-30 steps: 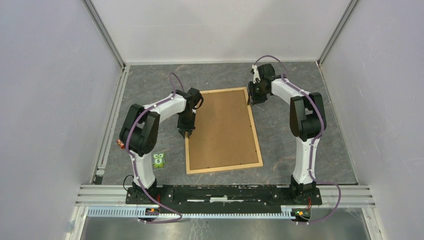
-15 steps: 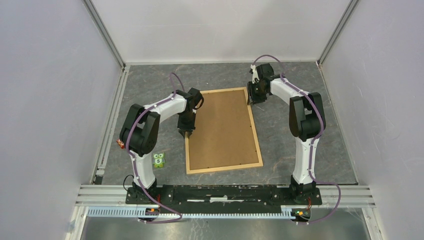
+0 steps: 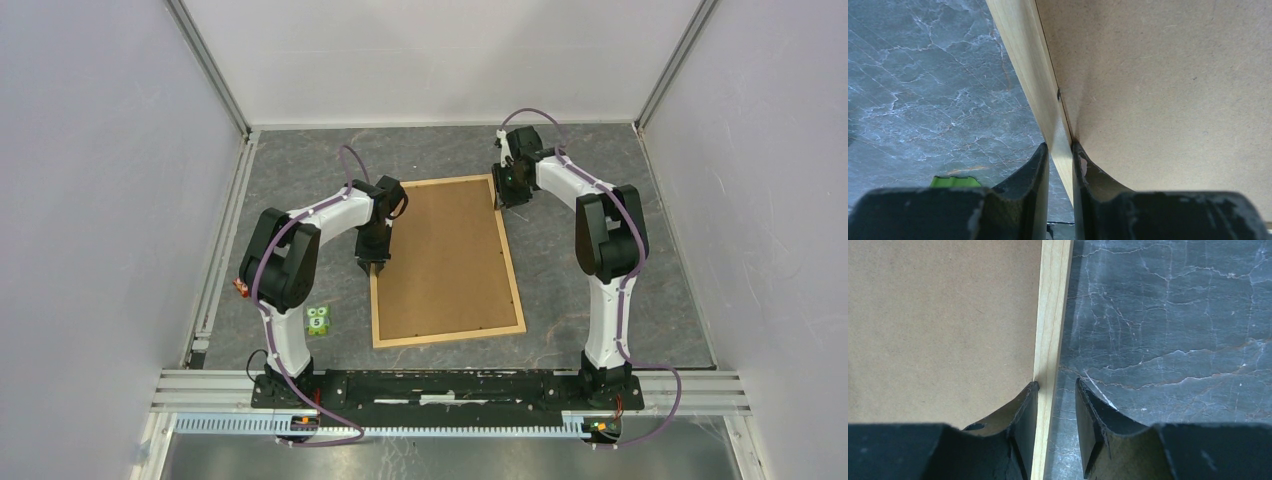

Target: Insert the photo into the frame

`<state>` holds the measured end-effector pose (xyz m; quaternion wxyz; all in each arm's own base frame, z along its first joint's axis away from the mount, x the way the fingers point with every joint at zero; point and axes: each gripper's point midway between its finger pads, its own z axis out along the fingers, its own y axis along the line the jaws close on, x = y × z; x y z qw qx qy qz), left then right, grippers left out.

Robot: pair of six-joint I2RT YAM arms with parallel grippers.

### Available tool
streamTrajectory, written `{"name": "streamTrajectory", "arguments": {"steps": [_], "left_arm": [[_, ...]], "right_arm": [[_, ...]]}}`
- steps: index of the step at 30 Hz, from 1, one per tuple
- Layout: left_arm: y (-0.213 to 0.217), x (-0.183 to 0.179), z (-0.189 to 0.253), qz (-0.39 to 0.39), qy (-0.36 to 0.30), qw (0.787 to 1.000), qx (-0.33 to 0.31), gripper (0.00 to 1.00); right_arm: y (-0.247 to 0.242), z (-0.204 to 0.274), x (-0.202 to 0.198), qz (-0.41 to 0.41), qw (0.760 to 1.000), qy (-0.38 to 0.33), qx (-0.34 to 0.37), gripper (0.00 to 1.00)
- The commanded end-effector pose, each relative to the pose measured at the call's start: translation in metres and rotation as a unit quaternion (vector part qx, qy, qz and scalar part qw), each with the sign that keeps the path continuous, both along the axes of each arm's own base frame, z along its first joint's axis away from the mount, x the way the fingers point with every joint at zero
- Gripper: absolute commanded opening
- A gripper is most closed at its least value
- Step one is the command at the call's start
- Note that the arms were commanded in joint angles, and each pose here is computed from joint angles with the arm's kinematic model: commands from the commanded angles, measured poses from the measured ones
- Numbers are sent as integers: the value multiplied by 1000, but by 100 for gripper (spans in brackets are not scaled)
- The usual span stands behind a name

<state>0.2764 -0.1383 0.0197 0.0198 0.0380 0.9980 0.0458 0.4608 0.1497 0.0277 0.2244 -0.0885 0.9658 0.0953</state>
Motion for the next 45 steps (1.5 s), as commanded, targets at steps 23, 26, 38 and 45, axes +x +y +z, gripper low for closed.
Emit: {"name": "streamTrajectory", "arguments": {"steps": [23, 26, 38, 45], "left_arm": [[25, 7, -22, -48, -9, 997, 65, 2], [25, 7, -22, -48, -10, 997, 64, 2], [23, 7, -22, -48, -8, 997, 59, 2], [22, 7, -23, -48, -7, 997, 58, 2]], "right_arm": [[17, 21, 3, 21, 999, 6, 40, 51], [13, 38, 7, 20, 999, -10, 29, 51], [3, 26, 12, 14, 1000, -2, -9, 41], [8, 10, 4, 24, 999, 19, -14, 40]]}}
